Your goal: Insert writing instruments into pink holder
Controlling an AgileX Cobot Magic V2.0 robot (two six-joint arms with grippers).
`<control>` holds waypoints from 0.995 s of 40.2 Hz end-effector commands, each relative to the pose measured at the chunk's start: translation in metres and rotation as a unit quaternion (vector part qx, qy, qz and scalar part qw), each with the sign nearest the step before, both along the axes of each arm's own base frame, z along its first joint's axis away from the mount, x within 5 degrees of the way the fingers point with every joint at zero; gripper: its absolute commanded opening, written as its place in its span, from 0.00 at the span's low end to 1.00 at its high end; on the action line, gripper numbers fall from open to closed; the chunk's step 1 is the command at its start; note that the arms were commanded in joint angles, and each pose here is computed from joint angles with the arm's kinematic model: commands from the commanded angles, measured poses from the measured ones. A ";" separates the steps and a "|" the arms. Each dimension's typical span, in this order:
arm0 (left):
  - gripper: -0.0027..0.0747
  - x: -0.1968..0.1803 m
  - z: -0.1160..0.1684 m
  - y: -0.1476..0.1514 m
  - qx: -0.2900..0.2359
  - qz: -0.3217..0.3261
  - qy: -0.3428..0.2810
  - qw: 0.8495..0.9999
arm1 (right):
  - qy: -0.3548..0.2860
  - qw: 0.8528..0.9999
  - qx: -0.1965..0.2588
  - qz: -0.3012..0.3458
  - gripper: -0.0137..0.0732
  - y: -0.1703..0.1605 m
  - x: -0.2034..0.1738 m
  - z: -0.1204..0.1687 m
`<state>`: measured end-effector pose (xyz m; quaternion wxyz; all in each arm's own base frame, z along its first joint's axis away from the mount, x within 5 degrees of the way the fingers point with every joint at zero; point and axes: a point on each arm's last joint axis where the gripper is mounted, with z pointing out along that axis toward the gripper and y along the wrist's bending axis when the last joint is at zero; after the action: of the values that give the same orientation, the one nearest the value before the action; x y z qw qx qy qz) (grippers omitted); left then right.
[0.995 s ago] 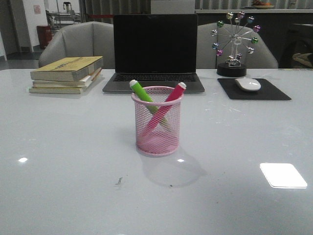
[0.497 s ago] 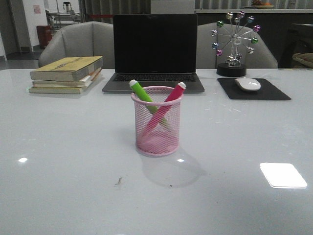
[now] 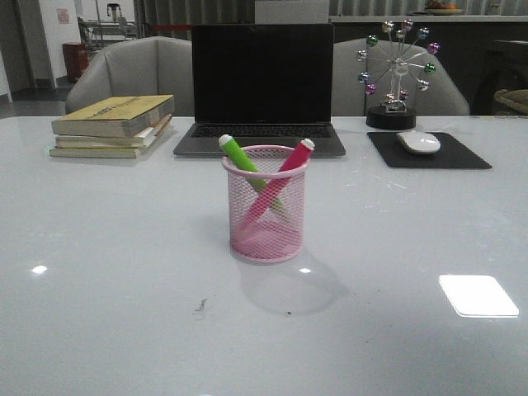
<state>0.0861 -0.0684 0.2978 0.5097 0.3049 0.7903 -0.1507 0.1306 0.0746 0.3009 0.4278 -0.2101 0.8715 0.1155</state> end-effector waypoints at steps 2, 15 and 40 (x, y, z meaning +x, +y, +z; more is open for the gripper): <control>0.15 0.002 0.008 0.015 -0.039 0.058 -0.069 0.995 | -0.046 0.999 0.016 0.004 0.19 0.001 0.003 0.015; 0.15 -0.026 -0.054 0.056 -0.117 0.223 -0.197 0.947 | -0.046 0.999 0.016 0.004 0.19 0.001 0.003 0.015; 0.15 -0.032 -0.086 0.064 -0.120 0.277 -0.246 0.921 | -0.046 0.999 0.016 0.004 0.19 0.001 0.003 0.015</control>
<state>0.0562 -0.0040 0.2038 0.7053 0.0405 0.7076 -0.0128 0.1305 0.0746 0.3008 0.4272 -0.2101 0.8718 0.1153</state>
